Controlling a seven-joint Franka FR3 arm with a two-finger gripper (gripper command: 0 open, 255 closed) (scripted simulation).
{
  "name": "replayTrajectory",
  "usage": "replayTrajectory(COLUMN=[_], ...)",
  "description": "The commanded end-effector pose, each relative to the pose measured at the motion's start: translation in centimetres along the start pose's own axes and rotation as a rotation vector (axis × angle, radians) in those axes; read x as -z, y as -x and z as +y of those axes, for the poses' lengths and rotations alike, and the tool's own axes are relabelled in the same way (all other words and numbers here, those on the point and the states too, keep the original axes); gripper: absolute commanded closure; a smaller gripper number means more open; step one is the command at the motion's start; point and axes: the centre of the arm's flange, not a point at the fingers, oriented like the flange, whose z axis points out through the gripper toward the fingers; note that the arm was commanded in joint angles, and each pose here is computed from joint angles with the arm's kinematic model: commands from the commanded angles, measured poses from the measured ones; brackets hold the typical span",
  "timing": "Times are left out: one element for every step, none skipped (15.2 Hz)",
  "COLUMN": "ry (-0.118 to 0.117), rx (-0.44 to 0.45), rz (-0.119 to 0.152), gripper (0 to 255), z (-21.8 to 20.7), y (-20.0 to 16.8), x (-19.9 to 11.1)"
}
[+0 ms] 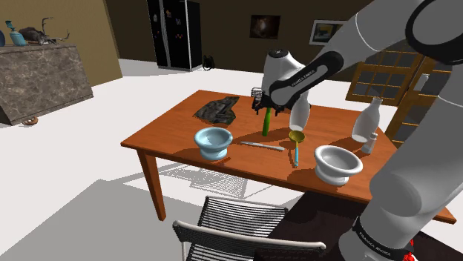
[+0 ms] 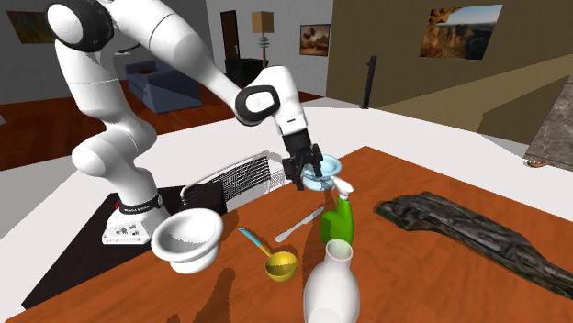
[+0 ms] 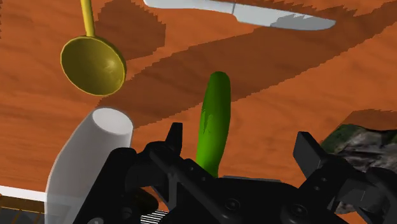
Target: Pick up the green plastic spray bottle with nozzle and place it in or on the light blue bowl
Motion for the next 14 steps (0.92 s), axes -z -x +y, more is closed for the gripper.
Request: replayTrajectory(ry=[0.019,0.028,0.038,0.048,0.053,0.053,0.053,0.053,0.053,0.053,0.053,0.053,0.053,0.053], rx=[-0.054,-0.079,-0.104,-0.13,-0.143,-0.143,-0.143,-0.143,-0.143,-0.143,-0.143,-0.143,-0.143,-0.143], rz=[0.032,0.048,0.063,0.078,0.086,0.086,0.086,0.086,0.086,0.086,0.086,0.086,0.086,0.086], gripper=[0,0,0,0,0,0,0,0,0,0,0,0,0,0], z=[-0.1,0.0,0.1,0.2,0.2,0.3,0.3,0.3,0.4,0.4,0.4,0.4,0.5,0.5], y=[-1.4,-2.1,-2.8,-3.5,-3.9,-4.0,-4.0,-4.1,-4.1,-4.2,-4.2,-4.2,-4.3,-4.3], x=[-1.8,-2.7,-3.6,-4.5,-5.0,-5.5,-6.0,-6.6,-7.1,-7.6,-8.1,-8.7,-9.0,-9.0])
